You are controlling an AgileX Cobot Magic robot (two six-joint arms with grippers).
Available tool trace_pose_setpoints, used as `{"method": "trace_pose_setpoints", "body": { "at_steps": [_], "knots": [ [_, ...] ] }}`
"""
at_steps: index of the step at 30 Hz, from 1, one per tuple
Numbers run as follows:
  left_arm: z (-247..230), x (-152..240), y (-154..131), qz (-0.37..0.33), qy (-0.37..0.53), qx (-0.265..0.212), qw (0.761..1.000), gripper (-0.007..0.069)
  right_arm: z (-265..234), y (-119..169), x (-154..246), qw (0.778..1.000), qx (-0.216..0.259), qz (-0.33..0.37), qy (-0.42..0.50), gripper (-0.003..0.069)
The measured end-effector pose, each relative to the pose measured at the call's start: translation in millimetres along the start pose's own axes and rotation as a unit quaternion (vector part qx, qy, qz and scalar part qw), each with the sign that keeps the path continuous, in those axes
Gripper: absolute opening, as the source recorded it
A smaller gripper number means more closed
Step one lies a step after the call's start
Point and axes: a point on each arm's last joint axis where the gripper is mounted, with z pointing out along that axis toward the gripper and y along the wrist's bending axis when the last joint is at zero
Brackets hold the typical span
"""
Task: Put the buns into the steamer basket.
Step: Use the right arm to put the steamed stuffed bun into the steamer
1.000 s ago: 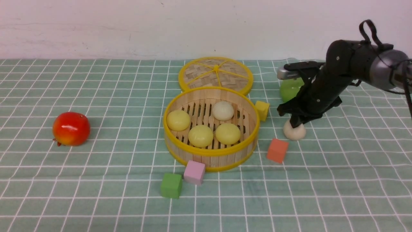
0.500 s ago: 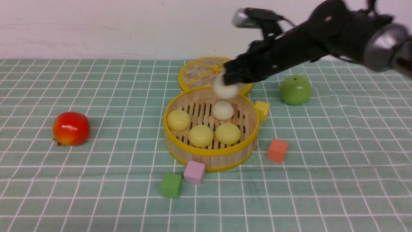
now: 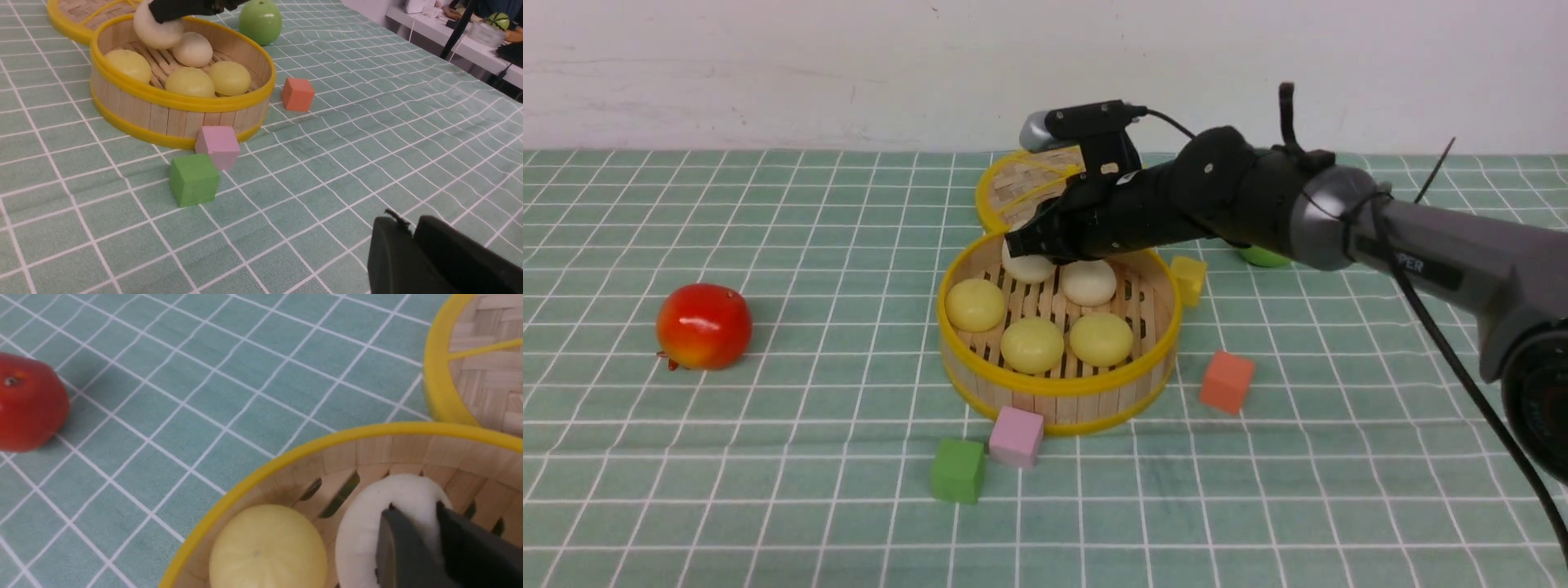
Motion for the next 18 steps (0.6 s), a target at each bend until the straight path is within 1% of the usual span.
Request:
{"method": "trace_pose_setpoints", "body": {
  "at_steps": [1,2,7,10,11,13,14,16,18],
  "knots": [
    [0,0,0,0.000,0.000,0.000,1.000,0.0072,0,0,0,1.000,0.000,0.000,0.000,0.0125],
    [0,0,0,0.000,0.000,0.000,1.000,0.0072,3,-1,3,1.000,0.001,0.001,0.004,0.0166],
    [0,0,0,0.000,0.000,0.000,1.000,0.0072,11,-5,12,1.000,0.002,0.004,0.015,0.0288],
    [0,0,0,0.000,0.000,0.000,1.000,0.0072,14,-6,16,1.000,0.002,0.005,0.020,0.0384],
    [0,0,0,0.000,0.000,0.000,1.000,0.0072,14,-6,16,1.000,0.002,0.005,0.020,0.0391],
    [0,0,0,0.000,0.000,0.000,1.000,0.0072,13,-5,15,1.000,0.001,0.006,0.019,0.0456],
    [0,0,0,0.000,0.000,0.000,1.000,0.0072,12,-4,13,1.000,0.000,0.007,0.019,0.0475],
    [0,0,0,0.000,0.000,0.000,1.000,0.0072,9,-4,11,1.000,-0.002,0.006,0.019,0.0490],
    [0,0,0,0.000,0.000,0.000,1.000,0.0072,-8,1,-2,1.000,-0.012,-0.009,0.022,0.0499]
  ]
}}
